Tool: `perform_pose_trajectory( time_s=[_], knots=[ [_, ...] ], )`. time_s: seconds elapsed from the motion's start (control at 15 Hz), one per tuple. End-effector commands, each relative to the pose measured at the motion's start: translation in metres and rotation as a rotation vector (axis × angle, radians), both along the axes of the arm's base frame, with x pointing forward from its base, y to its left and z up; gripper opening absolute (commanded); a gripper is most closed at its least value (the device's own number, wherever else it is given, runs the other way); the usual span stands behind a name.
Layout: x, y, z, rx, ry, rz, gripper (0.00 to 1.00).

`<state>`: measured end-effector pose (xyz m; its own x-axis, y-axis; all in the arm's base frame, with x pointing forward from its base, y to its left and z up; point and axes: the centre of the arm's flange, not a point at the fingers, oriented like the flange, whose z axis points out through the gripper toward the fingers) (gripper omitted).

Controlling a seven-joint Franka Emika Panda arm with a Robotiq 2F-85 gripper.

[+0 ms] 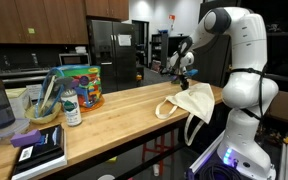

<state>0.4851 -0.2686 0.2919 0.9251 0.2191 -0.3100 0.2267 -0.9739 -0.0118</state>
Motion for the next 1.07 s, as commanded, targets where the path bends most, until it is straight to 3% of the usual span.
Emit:
perform_pose_trajectory(
  time_s=[0.0, 0.33, 0.67, 1.0],
  knots=[
    [-0.030, 0.056, -0.007, 0.002, -0.008, 0.085, 0.01],
    [-0.001, 0.145, -0.001, -0.022, -0.027, 0.317, 0.01],
    [0.052, 0.244, 0.017, -0.033, -0.101, 0.571, 0.01],
    [0.102, 0.321, 0.035, -0.013, -0.167, 0.749, 0.01]
  ],
)
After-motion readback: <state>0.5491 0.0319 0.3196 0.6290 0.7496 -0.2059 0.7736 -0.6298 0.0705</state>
